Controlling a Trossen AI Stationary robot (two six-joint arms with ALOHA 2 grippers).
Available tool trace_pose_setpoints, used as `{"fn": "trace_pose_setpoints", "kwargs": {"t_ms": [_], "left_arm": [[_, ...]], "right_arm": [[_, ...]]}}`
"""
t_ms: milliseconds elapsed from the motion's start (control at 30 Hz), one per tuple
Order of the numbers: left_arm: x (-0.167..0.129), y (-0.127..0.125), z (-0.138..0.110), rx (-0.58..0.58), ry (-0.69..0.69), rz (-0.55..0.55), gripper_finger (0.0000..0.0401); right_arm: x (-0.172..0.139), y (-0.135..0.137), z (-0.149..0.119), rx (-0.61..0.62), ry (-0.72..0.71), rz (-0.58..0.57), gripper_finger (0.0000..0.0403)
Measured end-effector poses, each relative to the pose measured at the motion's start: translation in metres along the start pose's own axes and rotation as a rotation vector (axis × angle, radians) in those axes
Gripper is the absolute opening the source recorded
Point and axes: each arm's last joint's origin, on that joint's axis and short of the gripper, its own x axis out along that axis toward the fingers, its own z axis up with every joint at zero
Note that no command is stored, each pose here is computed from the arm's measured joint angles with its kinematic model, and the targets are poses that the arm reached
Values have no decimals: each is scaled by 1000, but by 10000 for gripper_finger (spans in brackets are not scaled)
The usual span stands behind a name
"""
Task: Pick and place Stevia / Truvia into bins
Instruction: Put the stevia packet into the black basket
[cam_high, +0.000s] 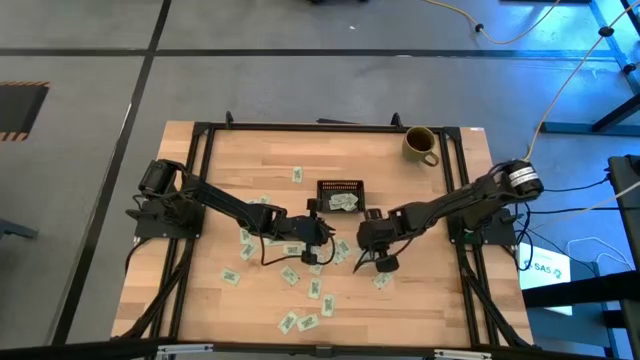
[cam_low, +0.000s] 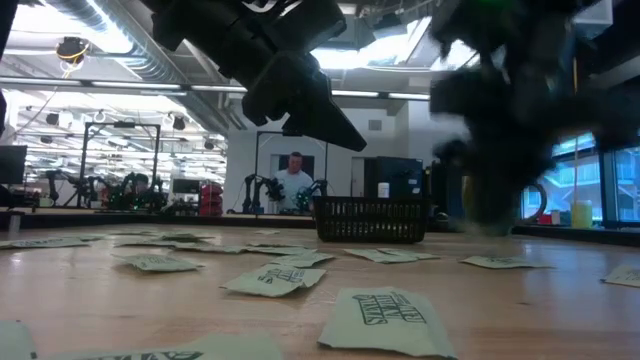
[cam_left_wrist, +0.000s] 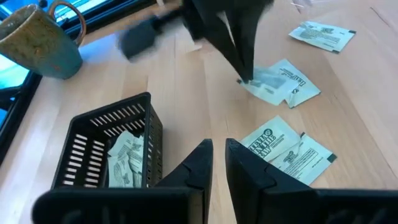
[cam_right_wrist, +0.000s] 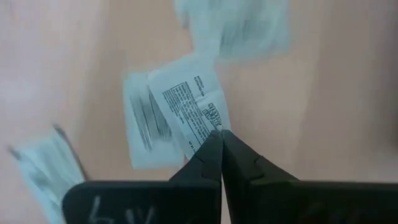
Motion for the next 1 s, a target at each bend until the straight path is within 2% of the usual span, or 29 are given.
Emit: {"fn": "trace_pose_setpoints", "kwargs": {"t_ms": [133,233,433,600,767,1000], "left_arm": [[0,0,0,2,0,0,37],[0,0,0,2,0,0,36],[0,0,0,-12,0,-9,36],[0,-2,-1,-59,2,-30,35],[0,-2,0,-74,0,-30,38],[0,-1,0,-77,-4,-28,37]], "right_arm": [[-19,-2,9,4,-62,-65,1],[-32,-6,19,9,-133,-158,1],[-41,-32,29,58,-170,-324,1],[-43,-60,30,127,-187,-380,0],[-40,-80,23,205,-139,-407,0],[-22,-93,19,209,-79,-414,2]]}}
